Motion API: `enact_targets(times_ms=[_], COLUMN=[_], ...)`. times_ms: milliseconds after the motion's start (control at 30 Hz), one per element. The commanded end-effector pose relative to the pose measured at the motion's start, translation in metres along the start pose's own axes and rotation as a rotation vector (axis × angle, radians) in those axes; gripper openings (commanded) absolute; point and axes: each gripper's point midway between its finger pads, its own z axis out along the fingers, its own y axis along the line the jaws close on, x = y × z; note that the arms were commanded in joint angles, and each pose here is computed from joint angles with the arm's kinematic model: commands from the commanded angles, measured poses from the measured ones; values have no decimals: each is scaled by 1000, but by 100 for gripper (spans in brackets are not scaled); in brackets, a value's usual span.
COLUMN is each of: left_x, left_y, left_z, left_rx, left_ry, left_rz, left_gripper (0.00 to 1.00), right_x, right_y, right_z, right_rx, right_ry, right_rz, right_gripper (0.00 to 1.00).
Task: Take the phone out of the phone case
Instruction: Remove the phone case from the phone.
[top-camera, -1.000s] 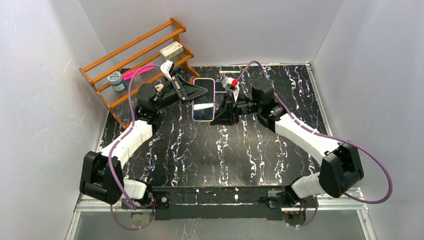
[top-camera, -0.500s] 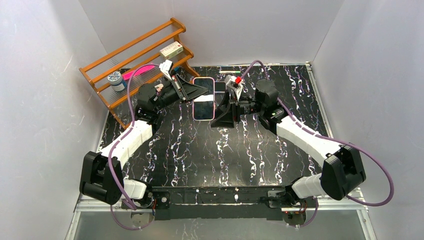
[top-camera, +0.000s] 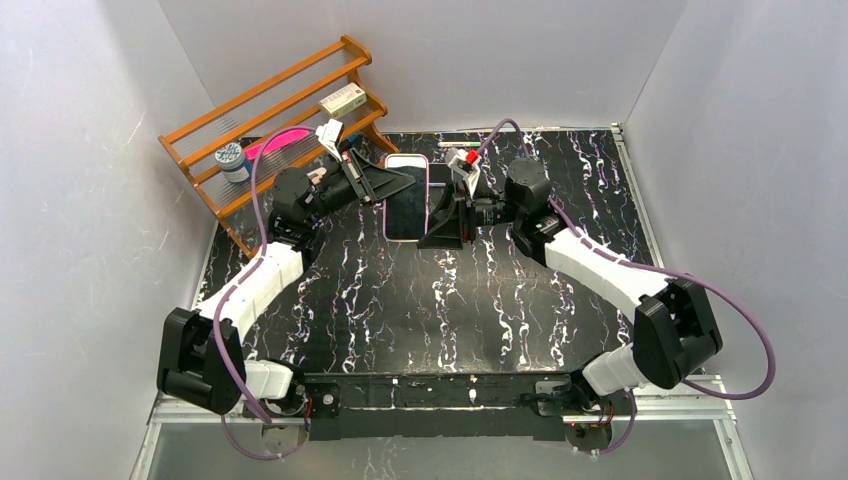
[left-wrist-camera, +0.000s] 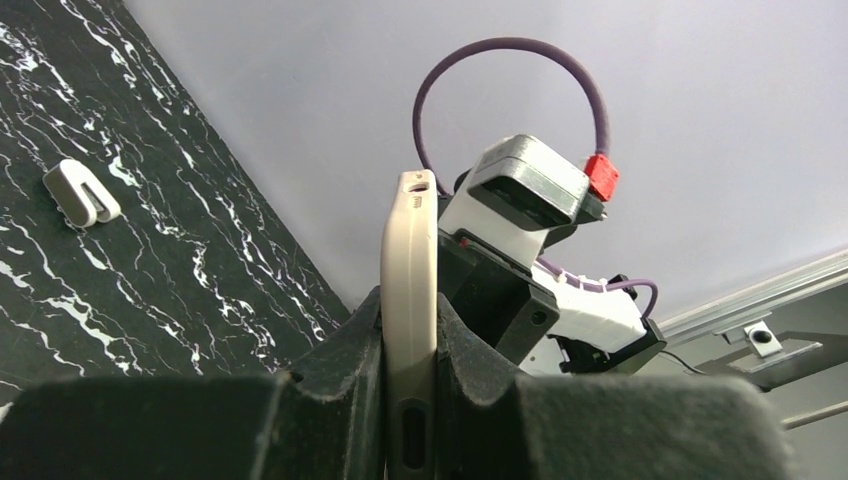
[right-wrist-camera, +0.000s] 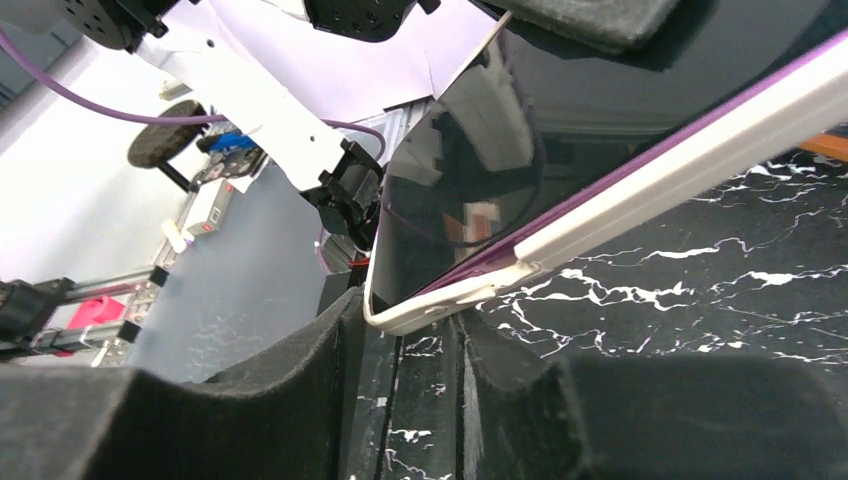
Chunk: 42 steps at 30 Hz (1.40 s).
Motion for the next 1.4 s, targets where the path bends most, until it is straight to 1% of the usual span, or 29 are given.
enact_targets(times_ms=[0,67,200,300,500,600,733,1000,1100,1200,1300,1367], left_x=[-8,-10,-9,-9,4,13,23,25,25,24,25,26], left_y=[-33,-34,-32,-32,-34,-36,-37,-47,-42,-40,-39,-36], left_z=[-5,-4,-1,0,9,12,13,15,13,10,8,8], left_rx=[75,74,68,68,73,80,82,101,88,80,77,63], left_ry=[-40,-46,-42,-40,-5,15,41,48,27,-2,-6,2], left_rz=[80,66,13,-25,-111,-126,-160,-172,-162,-129,-97,-62], left_gripper=[0,0,0,0,0,0,0,0,0,0,0,0], right_x=[-24,-21,-18,-18,-33,-38,-43,-45,-43,-38,-30,-26], right_y=[8,7,2,-6,-30,-42,-53,-70,-68,-67,-68,-68], right_z=[3,3,3,2,2,1,1,-4,-3,-4,-11,-18], right_rx=[-41,-45,-32,13,138,198,238,305,292,295,313,327], right_ry=[-31,-14,10,36,38,26,25,60,53,42,42,23], right_rz=[-103,-111,-166,-202,-311,-319,-376,-448,-427,-371,-303,-254], right_gripper=[34,21,1,1,1,1,1,1,1,1,1,10])
